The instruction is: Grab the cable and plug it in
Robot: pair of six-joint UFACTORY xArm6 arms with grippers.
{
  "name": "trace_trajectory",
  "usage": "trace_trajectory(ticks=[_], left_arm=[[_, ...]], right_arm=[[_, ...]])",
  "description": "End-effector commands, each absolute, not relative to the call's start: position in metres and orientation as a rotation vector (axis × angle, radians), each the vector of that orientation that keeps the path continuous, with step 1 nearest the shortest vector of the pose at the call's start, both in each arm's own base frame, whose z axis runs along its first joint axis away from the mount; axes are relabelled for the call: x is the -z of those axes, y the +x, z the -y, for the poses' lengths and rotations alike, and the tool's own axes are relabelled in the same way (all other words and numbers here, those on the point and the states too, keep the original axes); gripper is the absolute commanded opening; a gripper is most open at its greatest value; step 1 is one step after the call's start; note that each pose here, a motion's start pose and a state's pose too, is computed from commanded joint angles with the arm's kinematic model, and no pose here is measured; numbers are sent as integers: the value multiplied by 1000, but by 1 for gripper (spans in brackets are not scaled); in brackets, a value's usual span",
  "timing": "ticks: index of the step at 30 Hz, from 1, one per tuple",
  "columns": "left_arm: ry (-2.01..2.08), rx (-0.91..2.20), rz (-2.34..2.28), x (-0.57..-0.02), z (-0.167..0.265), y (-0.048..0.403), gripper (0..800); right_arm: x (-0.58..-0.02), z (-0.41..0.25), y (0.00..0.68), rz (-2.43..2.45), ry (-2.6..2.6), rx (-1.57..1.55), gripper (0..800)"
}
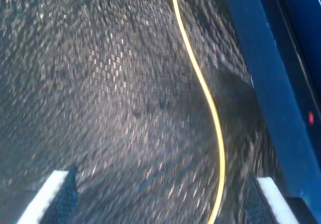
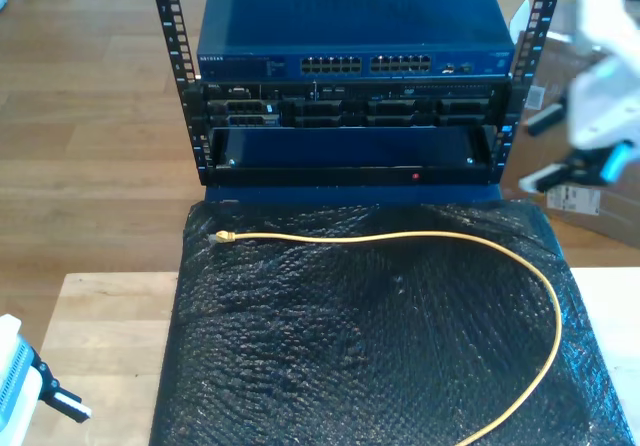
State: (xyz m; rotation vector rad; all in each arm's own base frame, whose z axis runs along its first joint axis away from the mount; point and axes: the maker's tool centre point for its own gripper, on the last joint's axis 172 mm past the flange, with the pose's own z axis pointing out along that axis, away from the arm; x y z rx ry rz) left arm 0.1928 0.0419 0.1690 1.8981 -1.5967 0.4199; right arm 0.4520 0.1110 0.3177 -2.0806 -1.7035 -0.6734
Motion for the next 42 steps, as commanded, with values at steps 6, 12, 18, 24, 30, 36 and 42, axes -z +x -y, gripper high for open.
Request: trace_trajectory(ticks=[6,12,18,24,30,36,42], left_arm=[[1903,-421,1598,-169,-43,194,800],[1902,-421,1599,-169,-43,194,800],[1903,-419,1599,-169,-43,193,800],[1900,-420,1596,-168,-43,194,800],[1895,-417,1589,-167,-42,193,800],[1892,-415,1587,-167,-42,193,800],[1890,-416,1584,-167,-41,192,800]], right_arm=[[-294,-178,461,1816,-2023,579,793],[-268,-234,476,1957,-2003,546,792],[-241,-283,477,2073,-1994,401,793],[-217,-311,482,2158,-2031,293,793],[-186,-323,492,2267,-2127,170,792],[-168,-337,506,2290,-2257,156,774],[-147,-367,511,2304,-2250,157,760]])
